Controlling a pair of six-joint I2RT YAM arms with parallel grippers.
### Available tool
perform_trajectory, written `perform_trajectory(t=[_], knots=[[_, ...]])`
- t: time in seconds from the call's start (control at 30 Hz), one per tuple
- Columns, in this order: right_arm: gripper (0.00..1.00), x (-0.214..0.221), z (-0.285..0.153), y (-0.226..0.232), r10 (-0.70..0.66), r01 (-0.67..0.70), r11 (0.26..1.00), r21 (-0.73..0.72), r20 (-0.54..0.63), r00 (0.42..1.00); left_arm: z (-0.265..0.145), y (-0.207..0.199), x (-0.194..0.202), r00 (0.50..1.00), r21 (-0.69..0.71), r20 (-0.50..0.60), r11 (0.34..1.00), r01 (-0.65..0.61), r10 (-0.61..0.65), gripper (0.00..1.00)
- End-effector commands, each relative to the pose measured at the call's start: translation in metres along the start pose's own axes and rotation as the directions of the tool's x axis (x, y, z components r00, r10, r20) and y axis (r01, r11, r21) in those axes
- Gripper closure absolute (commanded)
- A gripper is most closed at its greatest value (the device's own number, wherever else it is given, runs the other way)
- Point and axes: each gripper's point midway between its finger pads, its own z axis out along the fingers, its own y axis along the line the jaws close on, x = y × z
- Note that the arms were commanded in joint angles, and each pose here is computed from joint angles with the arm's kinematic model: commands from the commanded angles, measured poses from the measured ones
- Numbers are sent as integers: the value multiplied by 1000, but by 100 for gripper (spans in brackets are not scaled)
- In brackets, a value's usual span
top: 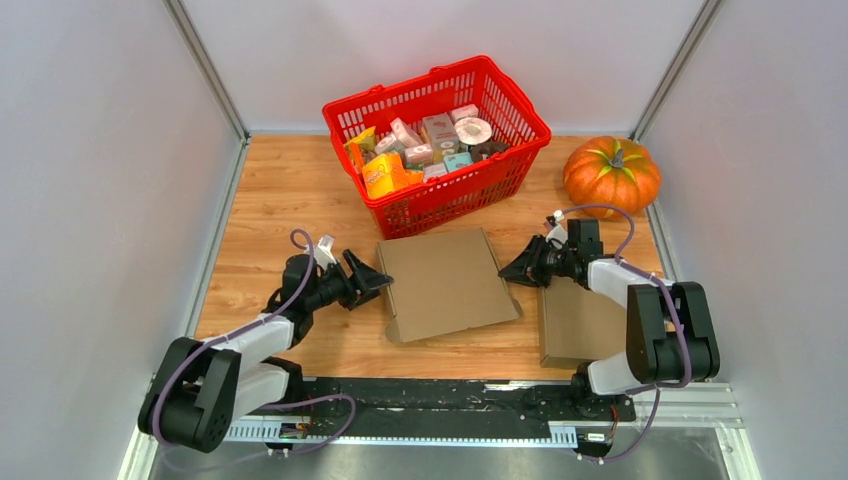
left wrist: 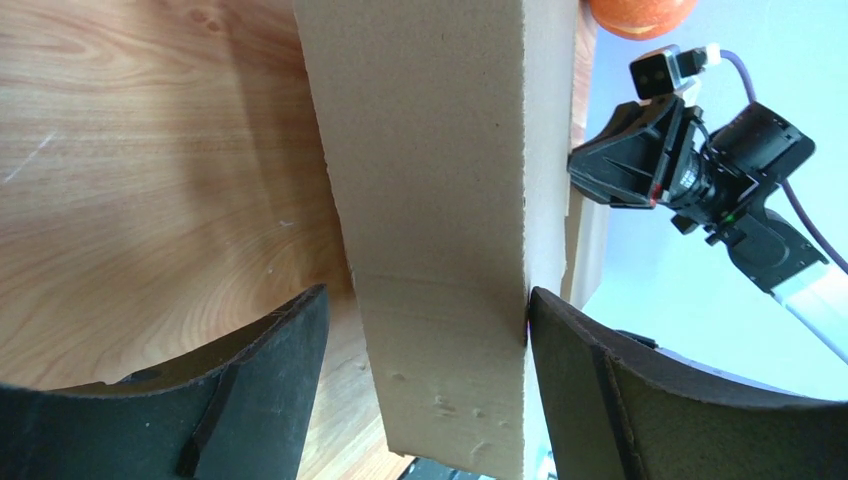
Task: Fold the paper box
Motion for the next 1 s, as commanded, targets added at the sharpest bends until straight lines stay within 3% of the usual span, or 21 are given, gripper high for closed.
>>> perform_trajectory(t=[0.0,0.13,0.3,0.53,0.6,0.8,0.83,0.97], knots=[[79,-9,2,-45,17,-27,985,171,63,998,6,-27,-7,999,114,12,992,-46,45,20],[80,-10,3,-45,22,-32,986,167,63,998,16,-30,1,998,110,-34,993,-40,44,20],[79,-11,2,-46,25,-36,986,164,64,998,16,-26,-1,1000,101,-2,995,-20,20,19],[74,-10,4,-37,13,-19,993,118,56,998,18,-57,-5,1000,190,-8,982,-21,23,23],[68,-9,1,-33,2,-8,994,112,55,998,17,-58,-5,1000,189,-12,982,8,-6,35],[34,-23,-34,4,-141,118,978,173,131,981,6,-64,1,992,200,-37,972,122,-117,52],[25,-25,-40,10,-170,141,971,191,146,975,5,-57,5,988,161,-50,975,155,-149,53],[8,-36,-80,45,-362,277,899,339,219,906,-12,-64,7,968,135,-43,959,250,-246,55]])
